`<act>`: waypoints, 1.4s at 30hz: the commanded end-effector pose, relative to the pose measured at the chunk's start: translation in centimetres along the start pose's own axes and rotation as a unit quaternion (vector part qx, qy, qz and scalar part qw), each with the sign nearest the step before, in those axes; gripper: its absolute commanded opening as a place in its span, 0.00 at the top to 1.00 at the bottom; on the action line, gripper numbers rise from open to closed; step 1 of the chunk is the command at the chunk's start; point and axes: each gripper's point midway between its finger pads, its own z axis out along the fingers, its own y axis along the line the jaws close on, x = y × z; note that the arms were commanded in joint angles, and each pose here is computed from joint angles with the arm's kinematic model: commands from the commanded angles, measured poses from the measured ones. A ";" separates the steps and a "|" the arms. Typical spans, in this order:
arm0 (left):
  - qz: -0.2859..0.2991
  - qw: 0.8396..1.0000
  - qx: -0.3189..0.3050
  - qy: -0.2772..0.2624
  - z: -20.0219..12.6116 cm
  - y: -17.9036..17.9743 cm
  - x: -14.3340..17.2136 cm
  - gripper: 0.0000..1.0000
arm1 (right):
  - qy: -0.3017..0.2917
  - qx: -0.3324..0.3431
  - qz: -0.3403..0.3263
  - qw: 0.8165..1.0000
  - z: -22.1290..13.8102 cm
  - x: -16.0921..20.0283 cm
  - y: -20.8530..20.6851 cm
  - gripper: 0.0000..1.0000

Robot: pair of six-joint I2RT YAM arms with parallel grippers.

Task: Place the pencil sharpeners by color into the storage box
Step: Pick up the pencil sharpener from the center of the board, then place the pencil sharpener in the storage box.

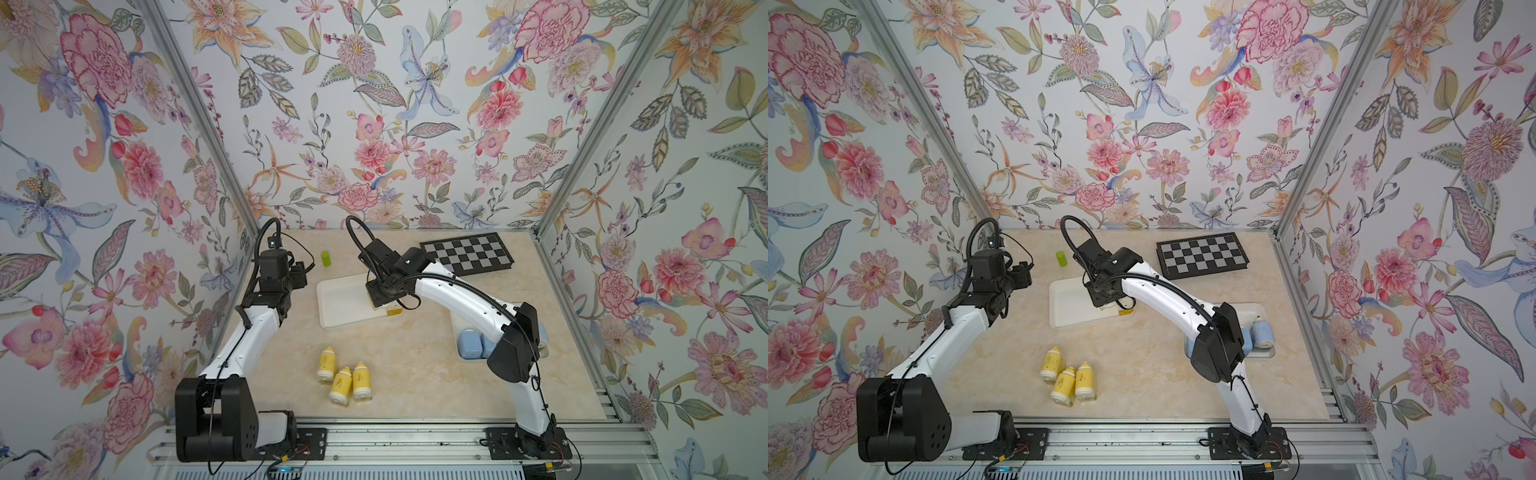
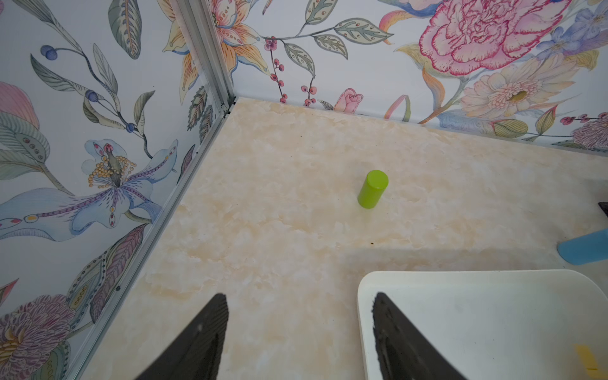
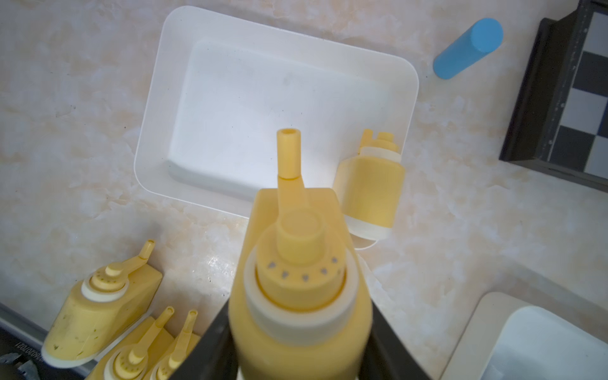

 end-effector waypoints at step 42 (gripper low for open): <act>0.009 1.000 0.002 -0.015 -0.7 -0.2 -0.6 0.28 | 0.066 0.053 0.081 0.993 9.6 1.0 -1.8 0.69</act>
